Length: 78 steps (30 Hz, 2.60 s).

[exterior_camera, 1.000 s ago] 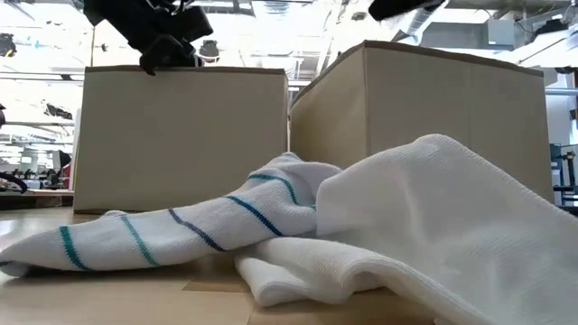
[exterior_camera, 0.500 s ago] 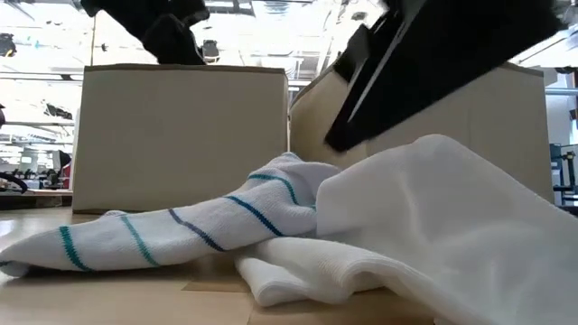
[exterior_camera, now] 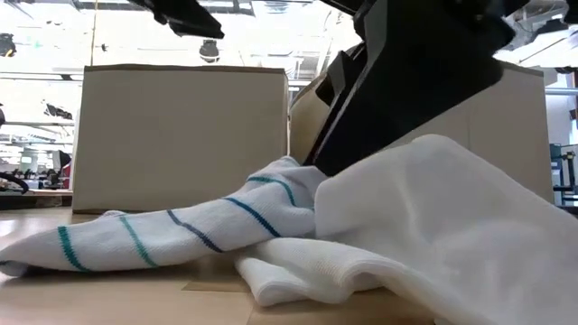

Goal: Sort clothes
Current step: Put the right white and blue sock into the left laundry organizer

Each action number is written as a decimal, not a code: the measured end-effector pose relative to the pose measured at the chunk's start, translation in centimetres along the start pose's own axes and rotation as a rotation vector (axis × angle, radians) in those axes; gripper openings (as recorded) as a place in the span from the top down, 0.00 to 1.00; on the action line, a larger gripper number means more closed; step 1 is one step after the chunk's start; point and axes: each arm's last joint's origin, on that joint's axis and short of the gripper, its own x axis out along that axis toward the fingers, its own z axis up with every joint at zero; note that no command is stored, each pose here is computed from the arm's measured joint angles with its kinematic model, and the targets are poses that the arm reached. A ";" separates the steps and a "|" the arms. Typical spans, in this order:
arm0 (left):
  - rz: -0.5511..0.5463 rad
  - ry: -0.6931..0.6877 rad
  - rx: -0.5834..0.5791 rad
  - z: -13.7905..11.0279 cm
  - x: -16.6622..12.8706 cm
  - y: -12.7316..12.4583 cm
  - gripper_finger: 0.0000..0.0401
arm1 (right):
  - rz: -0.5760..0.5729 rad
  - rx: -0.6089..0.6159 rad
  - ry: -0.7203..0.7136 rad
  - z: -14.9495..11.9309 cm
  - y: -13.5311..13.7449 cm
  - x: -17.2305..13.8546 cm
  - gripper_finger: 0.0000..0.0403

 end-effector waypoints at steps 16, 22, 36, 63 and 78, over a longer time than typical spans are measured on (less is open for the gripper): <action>-0.121 -0.112 0.024 1.3 -2.3 -2.3 0.47 | 0.029 -0.066 -0.022 0.8 -0.1 -1.4 1.00; -0.191 -0.135 0.050 1.5 -2.6 -3.6 0.47 | -0.032 -0.133 -0.114 2.5 0.6 -5.3 1.00; -0.476 -0.135 0.101 0.9 -0.7 -8.5 0.47 | -0.286 -0.272 -0.274 4.5 1.0 -13.3 1.00; -0.611 -0.046 0.023 -2.2 9.8 -16.1 0.27 | -0.293 -0.269 -0.287 4.6 0.2 -17.4 1.00; -0.616 -0.051 0.047 -2.3 9.8 -16.3 0.27 | -0.287 -0.060 0.052 0.4 0.0 -8.7 0.51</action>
